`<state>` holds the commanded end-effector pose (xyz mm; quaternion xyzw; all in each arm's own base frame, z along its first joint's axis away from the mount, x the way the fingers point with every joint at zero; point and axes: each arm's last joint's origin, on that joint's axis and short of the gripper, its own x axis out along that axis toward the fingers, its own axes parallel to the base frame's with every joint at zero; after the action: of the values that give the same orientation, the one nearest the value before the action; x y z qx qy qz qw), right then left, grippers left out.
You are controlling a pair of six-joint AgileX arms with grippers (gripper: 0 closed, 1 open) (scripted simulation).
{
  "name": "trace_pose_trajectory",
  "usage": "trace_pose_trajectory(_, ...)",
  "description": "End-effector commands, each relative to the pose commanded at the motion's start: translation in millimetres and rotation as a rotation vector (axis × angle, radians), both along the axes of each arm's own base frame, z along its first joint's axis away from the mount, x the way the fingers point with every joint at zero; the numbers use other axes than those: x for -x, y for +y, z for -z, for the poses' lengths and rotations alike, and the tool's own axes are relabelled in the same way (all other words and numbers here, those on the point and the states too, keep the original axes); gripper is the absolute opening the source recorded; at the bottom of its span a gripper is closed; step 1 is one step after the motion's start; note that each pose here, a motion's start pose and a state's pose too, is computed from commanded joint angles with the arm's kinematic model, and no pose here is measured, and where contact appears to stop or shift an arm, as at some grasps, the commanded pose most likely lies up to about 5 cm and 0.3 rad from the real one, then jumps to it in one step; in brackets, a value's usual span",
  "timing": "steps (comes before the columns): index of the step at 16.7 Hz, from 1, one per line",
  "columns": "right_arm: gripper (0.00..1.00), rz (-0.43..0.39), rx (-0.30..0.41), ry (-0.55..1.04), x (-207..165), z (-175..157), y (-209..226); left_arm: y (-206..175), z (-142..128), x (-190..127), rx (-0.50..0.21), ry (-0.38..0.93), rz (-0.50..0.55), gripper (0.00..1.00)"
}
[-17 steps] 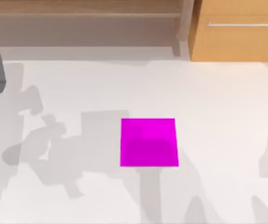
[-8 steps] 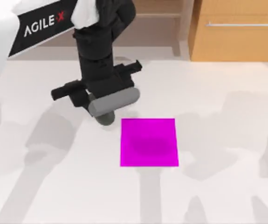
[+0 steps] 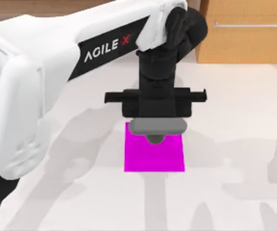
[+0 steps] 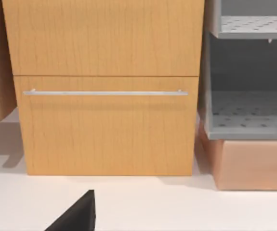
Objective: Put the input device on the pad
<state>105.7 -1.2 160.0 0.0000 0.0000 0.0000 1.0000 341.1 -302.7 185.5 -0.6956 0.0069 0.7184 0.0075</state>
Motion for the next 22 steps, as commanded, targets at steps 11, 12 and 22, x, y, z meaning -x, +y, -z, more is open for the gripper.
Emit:
trace_pose_trajectory(11, 1.0, 0.0, 0.0, 0.0, 0.0, 0.0, 0.0, 38.3, 8.4, -30.7, 0.019, 0.002, -0.05, 0.0)
trace_pose_trajectory(12, 1.0, 0.0, 0.0, 0.0, 0.0, 0.0, 0.0, 42.3, 10.4, -34.1, 0.023, -0.002, -0.056, 0.0)
trace_pose_trajectory(22, 1.0, 0.0, 0.0, 0.0, 0.0, 0.0, 0.0, 5.9, 35.4, -7.4, 0.02, -0.019, -0.012, 0.0)
